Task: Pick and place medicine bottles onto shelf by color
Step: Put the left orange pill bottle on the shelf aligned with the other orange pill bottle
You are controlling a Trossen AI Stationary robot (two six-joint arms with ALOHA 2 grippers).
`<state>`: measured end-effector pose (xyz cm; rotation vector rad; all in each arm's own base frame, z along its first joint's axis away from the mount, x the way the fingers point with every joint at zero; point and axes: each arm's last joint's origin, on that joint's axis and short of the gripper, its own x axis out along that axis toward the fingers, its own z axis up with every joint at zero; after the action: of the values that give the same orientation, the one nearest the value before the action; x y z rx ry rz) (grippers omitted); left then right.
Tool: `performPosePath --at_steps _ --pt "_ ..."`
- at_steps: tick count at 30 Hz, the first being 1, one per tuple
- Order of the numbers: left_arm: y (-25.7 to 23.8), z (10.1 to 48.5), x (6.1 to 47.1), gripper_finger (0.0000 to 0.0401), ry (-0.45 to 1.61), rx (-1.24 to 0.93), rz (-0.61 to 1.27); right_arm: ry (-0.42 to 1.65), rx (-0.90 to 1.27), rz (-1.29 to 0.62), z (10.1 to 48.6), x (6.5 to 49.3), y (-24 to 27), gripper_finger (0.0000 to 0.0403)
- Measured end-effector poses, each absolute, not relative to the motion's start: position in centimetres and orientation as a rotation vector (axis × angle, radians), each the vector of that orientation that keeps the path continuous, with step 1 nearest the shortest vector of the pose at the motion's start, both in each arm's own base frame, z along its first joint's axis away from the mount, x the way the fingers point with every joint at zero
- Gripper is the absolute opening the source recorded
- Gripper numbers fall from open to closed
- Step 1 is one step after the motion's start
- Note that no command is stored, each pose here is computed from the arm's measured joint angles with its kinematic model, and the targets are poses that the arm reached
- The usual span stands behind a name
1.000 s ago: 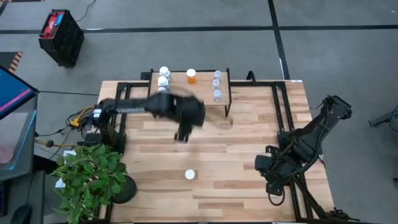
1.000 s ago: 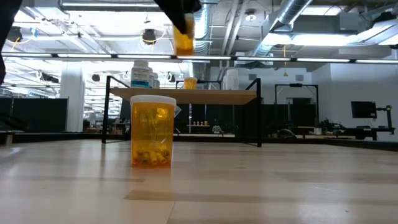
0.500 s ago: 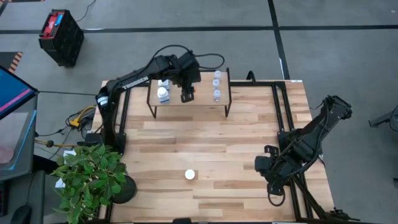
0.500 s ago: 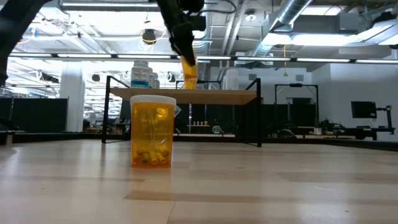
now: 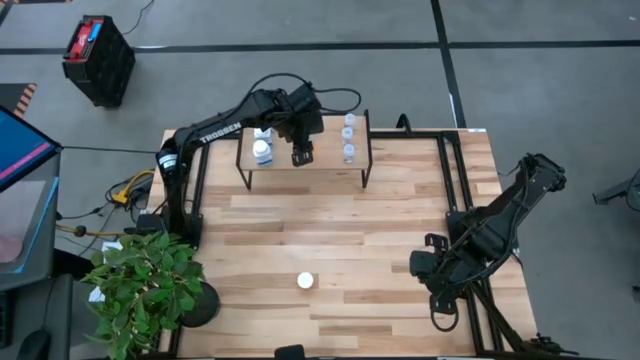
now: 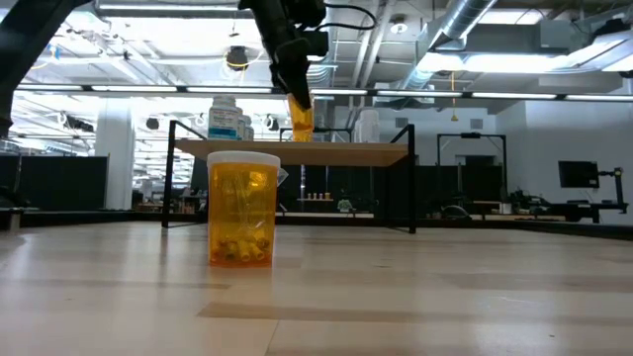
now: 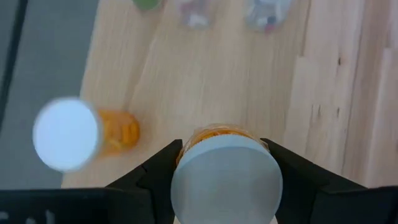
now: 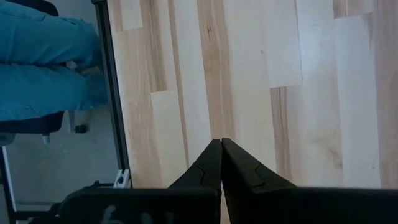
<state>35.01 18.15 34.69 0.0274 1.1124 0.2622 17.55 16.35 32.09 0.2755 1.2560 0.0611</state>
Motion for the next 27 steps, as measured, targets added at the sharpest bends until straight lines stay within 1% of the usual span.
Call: performPosePath --at_steps 5,8,14,20,23,27 --pt "18.4 33.7 35.4 0.018 1.143 0.03 0.249 1.256 0.277 0.061 32.1 17.5 16.3 0.0026" --pt "18.5 33.9 35.8 0.018 1.097 0.044 0.258 1.256 0.279 0.06 32.1 17.6 16.4 0.0026" --pt "18.6 33.0 35.9 0.0181 1.152 0.03 0.25 1.258 0.28 0.062 32.1 17.5 16.4 0.0026" --pt "18.8 32.7 36.0 0.0182 1.164 0.034 0.262 1.256 0.283 0.066 32.1 17.6 16.4 0.0026" --pt "18.8 32.6 36.0 0.019 1.168 0.043 0.272 1.254 0.284 0.067 32.1 17.6 16.4 0.0026" --pt "18.9 32.6 36.0 0.0213 1.17 0.044 0.277 1.252 0.286 0.069 32.1 17.6 16.4 0.0026"
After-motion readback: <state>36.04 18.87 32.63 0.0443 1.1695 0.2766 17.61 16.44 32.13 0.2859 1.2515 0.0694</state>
